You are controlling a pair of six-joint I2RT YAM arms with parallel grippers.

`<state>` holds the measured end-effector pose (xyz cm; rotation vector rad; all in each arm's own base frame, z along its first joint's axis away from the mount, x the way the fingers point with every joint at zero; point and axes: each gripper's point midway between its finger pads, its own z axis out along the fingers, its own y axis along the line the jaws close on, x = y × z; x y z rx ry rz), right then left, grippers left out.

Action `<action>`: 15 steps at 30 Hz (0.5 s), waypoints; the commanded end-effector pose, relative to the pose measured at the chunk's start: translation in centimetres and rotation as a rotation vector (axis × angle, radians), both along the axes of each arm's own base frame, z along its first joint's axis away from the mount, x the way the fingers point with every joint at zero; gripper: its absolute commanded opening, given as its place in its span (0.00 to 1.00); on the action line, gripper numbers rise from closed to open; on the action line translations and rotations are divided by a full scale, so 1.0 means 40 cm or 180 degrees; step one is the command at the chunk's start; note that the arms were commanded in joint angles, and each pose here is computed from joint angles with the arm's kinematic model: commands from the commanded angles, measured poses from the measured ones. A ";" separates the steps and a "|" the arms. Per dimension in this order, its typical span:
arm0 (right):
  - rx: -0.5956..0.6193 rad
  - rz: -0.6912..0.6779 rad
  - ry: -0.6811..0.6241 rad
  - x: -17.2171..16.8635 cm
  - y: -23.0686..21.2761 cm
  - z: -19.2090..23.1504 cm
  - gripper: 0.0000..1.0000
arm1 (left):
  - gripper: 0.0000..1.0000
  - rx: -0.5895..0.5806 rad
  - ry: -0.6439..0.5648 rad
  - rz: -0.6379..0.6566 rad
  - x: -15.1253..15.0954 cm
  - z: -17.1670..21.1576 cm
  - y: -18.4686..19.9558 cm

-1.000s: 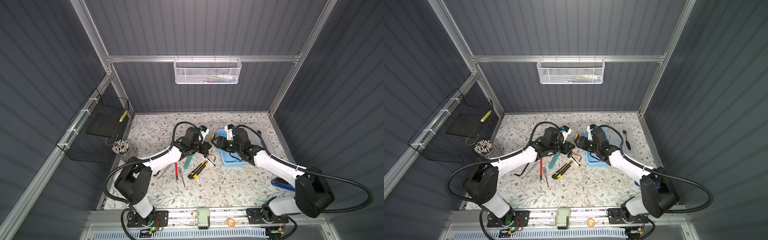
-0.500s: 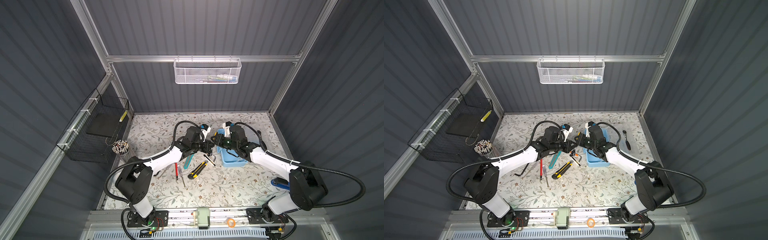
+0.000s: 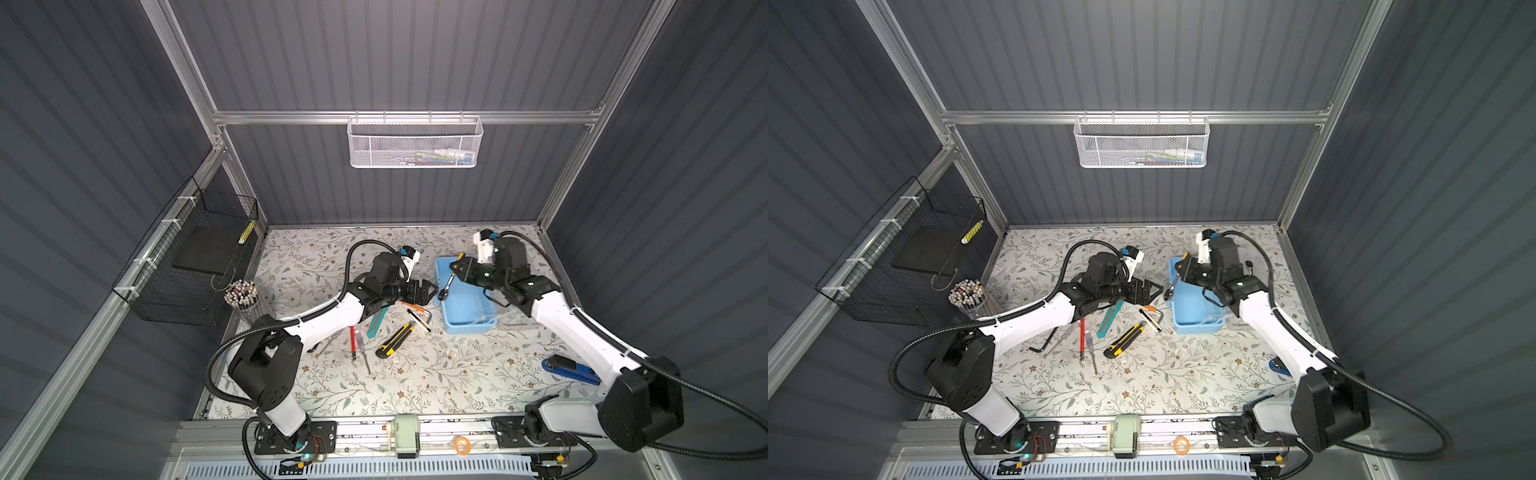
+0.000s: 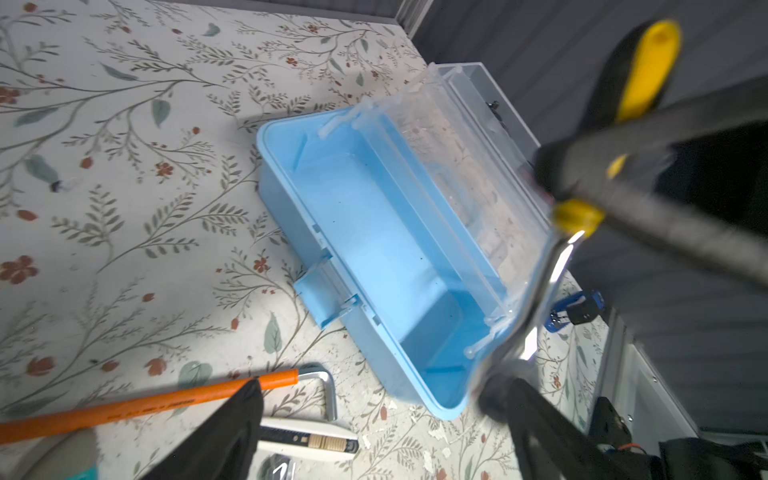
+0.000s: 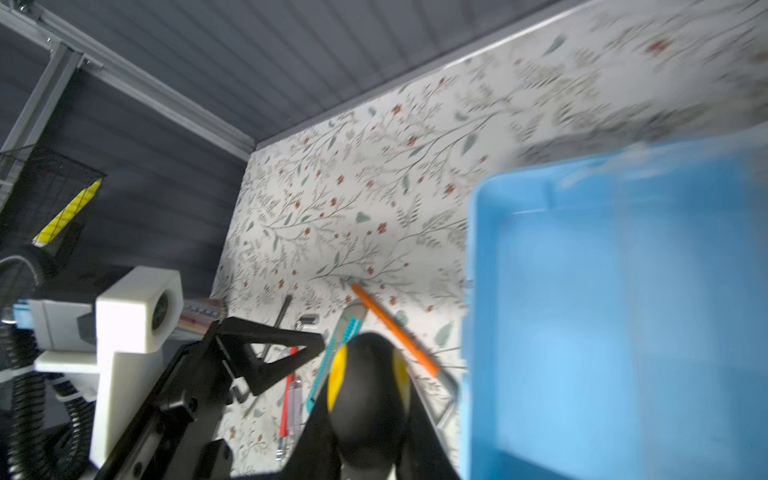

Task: Pack the tool kit
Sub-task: 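Close the right gripper on the screwdriver handle while the left gripper releases it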

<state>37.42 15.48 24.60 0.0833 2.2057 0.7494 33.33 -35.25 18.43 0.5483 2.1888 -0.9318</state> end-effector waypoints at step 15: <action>-0.2408 -0.0527 0.0644 0.004 -0.463 -0.008 0.04 | 0.95 0.1127 0.0191 0.0182 -0.015 -0.145 0.176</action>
